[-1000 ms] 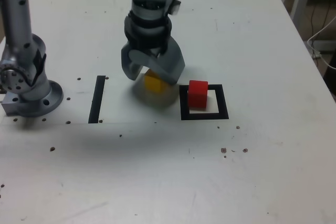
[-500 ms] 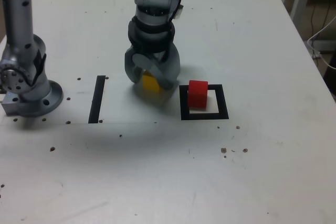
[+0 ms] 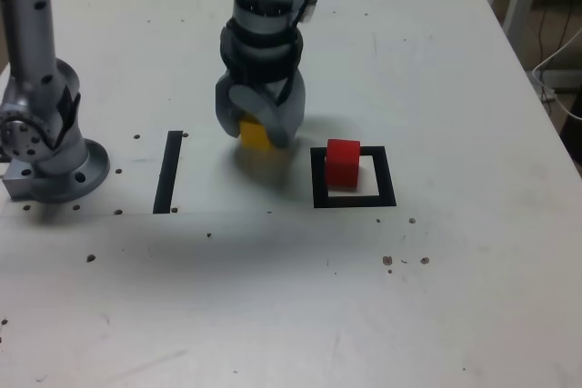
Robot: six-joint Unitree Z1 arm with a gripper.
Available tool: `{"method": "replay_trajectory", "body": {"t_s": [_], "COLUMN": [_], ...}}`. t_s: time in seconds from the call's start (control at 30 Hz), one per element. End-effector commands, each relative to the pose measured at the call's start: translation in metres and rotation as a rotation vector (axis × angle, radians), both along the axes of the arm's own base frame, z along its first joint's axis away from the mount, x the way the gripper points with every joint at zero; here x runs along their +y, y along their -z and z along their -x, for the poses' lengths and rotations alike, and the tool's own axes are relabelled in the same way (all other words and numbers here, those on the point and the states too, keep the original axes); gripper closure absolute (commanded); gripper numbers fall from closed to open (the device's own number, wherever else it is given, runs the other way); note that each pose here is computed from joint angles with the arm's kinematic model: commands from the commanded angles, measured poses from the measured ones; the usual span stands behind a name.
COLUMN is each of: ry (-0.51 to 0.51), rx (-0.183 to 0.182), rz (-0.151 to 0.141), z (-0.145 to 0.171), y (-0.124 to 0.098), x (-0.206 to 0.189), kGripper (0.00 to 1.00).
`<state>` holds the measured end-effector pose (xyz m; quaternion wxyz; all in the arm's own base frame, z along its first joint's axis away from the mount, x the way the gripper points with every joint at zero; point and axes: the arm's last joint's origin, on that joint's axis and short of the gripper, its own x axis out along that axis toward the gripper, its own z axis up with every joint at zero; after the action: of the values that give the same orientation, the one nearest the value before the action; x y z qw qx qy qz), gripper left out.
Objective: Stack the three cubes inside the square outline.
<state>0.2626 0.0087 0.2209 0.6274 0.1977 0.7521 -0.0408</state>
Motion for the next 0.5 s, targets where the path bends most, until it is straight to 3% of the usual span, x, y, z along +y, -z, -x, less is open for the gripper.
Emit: {"method": "replay_trajectory", "body": {"t_s": [0.0,0.3,0.47], "ry": [0.000,0.031,0.044], "rx": [-0.010,-0.020,-0.020], "rz": [-0.008,-0.019,-0.010], "z": [-0.002,-0.029,-0.045], "y": [-0.011,-0.049,-0.066], "x": [-0.004,-0.022,-0.032], "kGripper": [0.69,0.69,0.69]}}
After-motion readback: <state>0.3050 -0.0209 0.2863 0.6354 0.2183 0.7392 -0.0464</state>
